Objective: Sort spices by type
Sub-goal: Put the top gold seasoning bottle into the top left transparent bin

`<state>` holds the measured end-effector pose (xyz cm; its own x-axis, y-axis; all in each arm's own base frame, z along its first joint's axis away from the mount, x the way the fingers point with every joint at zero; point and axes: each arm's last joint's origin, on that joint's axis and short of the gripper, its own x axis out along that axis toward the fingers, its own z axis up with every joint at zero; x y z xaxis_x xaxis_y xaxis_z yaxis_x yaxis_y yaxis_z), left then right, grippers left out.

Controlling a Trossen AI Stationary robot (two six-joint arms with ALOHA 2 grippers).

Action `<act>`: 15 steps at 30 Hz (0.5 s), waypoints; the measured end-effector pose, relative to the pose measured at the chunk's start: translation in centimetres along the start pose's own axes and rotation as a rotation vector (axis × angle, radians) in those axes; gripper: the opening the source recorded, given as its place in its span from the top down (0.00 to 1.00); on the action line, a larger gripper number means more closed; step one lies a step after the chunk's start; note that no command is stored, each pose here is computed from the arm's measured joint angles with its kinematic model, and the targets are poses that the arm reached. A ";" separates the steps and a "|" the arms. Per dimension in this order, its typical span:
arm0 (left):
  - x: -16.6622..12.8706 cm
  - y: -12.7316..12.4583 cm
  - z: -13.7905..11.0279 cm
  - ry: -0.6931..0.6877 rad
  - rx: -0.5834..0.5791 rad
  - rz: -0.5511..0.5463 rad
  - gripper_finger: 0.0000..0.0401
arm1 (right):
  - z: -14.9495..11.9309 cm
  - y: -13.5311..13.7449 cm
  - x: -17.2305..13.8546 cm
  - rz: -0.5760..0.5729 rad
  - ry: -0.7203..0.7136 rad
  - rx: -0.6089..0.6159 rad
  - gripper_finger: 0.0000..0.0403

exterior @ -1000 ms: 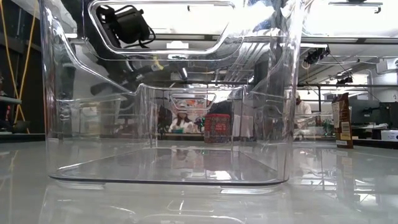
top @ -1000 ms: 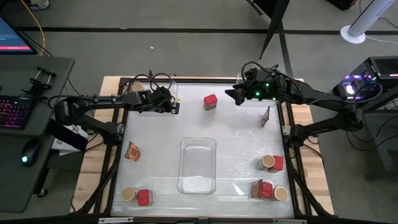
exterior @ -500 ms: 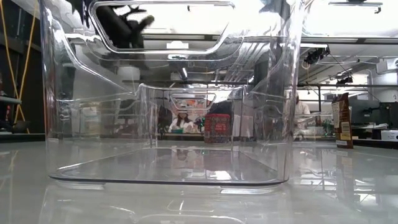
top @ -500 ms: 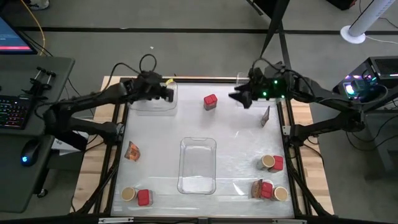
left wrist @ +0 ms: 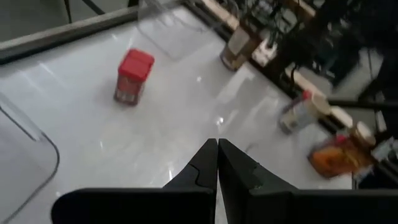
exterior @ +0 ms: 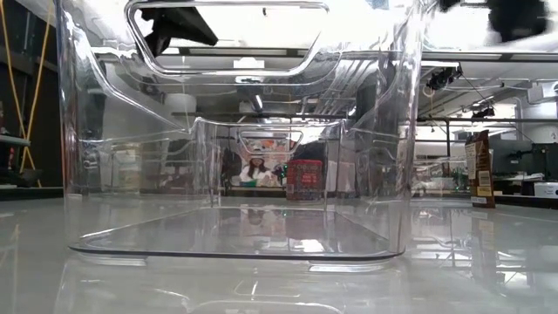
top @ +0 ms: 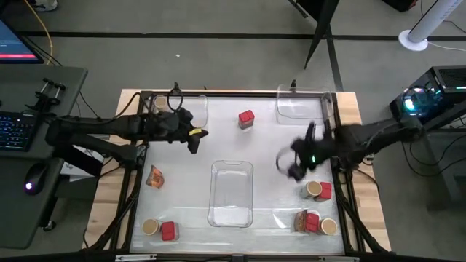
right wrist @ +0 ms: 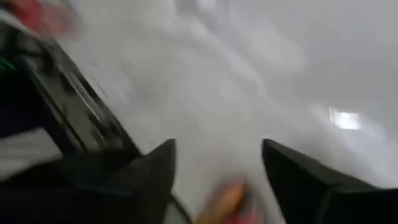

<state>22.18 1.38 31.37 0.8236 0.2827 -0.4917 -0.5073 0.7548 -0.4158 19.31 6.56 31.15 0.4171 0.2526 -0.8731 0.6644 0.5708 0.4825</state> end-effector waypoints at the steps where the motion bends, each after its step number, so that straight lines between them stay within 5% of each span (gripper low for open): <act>1: 0.0 0.0 0.1 -0.015 -0.003 0.003 1.00 | -1.1 -0.2 0.7 -0.029 0.048 0.033 0.57; 5: 0.1 0.1 0.7 -0.058 -0.023 0.004 1.00 | -5.1 -1.2 3.0 -0.125 0.199 0.128 0.93; 15: 0.3 0.9 1.4 -0.088 -0.051 0.024 1.00 | -7.2 -2.3 3.6 -0.245 0.190 0.241 0.99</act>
<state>22.35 3.01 31.92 0.8292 0.3525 -0.4339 -0.5373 0.7168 -0.4445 14.79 11.79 26.35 0.1203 0.2849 -0.9510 0.8662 0.4379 0.2408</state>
